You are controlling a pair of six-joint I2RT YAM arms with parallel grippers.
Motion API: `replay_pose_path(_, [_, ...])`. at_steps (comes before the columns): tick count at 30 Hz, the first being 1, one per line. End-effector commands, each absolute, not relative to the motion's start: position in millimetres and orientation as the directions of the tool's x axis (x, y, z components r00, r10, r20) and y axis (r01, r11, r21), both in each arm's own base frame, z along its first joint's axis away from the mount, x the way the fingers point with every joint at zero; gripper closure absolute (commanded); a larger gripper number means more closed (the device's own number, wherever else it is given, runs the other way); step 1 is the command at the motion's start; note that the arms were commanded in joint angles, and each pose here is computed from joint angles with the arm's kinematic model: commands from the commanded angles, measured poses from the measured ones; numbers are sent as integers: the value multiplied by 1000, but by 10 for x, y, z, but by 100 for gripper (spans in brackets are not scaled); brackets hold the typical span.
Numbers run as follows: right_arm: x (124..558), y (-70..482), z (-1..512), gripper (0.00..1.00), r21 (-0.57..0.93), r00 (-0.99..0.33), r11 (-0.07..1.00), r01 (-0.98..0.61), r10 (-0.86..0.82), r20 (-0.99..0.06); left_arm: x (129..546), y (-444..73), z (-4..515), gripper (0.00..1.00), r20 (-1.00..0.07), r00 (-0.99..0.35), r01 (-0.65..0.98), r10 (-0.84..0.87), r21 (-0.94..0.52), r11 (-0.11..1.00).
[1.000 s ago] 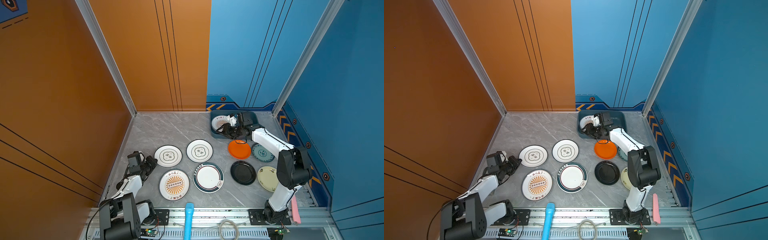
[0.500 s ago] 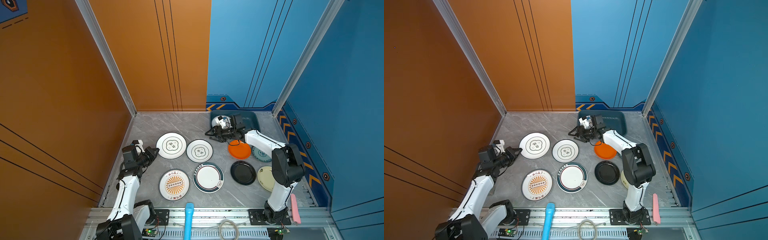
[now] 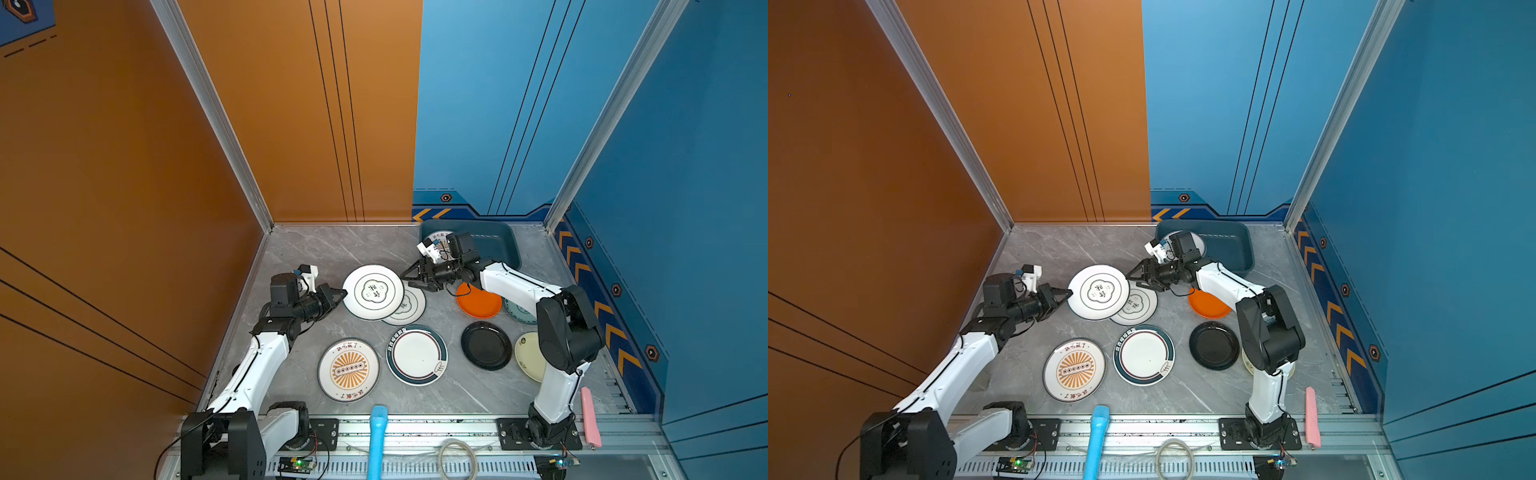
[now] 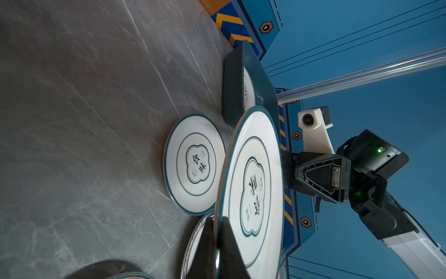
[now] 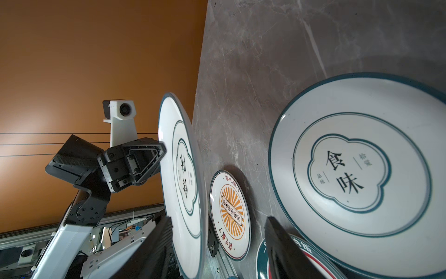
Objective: Place the plates into the plastic bin on the countertop
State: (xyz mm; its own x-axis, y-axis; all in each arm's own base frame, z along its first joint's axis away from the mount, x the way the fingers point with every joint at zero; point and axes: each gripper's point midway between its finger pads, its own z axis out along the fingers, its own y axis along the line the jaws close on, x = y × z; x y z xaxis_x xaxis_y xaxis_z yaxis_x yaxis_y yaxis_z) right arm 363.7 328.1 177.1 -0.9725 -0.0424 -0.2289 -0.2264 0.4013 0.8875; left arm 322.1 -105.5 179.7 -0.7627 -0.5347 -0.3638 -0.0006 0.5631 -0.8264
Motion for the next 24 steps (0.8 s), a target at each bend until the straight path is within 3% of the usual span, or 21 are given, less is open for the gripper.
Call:
replay_pose_path(1, [3625, 3352, 1830, 38, 887, -962, 376, -269, -67, -263, 3358, -1167, 2096, 100, -442, -741, 111, -505, -823, 558])
replay_pose_path(5, [3593, 3362, 1811, 44, 890, -964, 371, -266, -75, -257, 3416, -1301, 2112, 100, -453, -758, 138, -470, -815, 563])
replay_pose_path(22, [3469, 3265, 1884, 96, 900, -962, 341, -272, -78, -261, 3652, -1603, 1936, 100, -446, -815, 156, -369, -783, 602])
replay_pose_path(24, [3487, 3225, 1910, 100, 898, -962, 344, -272, -68, -265, 3660, -1606, 1917, 90, -450, -816, 153, -362, -773, 616])
